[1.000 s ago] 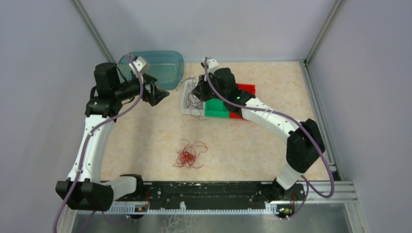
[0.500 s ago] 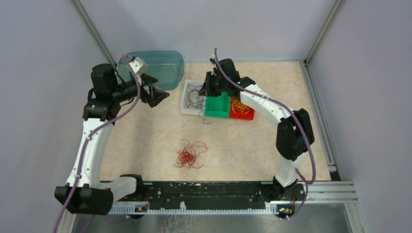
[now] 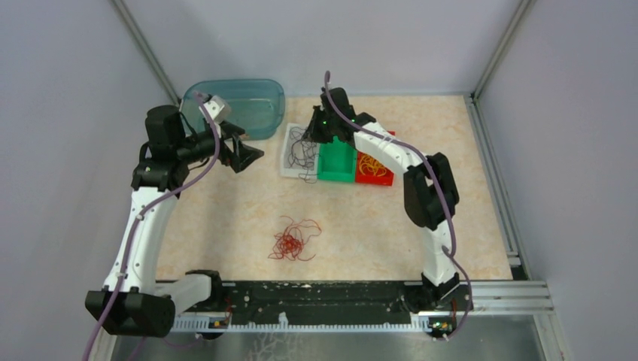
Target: Untangle the cables
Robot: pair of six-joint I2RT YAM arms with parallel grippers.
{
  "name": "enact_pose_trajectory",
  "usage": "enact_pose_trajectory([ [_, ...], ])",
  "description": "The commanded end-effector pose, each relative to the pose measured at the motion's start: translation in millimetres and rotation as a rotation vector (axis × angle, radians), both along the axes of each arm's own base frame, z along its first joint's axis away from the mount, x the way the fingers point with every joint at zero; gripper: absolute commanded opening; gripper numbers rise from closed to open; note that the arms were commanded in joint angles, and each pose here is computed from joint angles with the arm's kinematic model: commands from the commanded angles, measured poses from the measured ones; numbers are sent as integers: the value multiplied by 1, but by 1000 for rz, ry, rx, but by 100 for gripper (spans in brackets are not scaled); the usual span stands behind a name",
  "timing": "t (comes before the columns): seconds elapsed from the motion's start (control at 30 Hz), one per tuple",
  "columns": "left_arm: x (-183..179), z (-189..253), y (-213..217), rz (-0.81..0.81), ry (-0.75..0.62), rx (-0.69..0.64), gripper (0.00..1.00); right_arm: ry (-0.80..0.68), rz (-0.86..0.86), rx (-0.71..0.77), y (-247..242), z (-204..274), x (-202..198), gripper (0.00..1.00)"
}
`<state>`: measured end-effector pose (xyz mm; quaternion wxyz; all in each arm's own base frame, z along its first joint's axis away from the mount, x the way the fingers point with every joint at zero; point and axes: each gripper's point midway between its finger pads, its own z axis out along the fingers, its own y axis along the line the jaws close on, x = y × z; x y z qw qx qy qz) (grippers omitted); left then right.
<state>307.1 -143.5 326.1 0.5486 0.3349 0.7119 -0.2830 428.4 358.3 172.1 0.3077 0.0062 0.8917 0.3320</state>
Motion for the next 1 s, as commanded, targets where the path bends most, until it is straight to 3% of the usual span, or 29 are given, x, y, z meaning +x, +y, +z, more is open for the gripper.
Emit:
enact_pose_trajectory([
  [0.0,-4,9,-1,-1,-19,-3,99,-64,-65,50,16,12,38,0],
  [0.17,-4,9,1,1,-23,7,99,-100,-83,95,27,0,54,0],
  [0.3,-4,7,1,4,-21,10,99,-210,-80,84,28,5,66,0],
  [0.5,-3,6,2,4,-21,12,99,-394,-40,-28,25,6,72,0],
  [0.97,-2,9,4,20,-26,23,99,-565,-8,-135,31,-13,74,0],
])
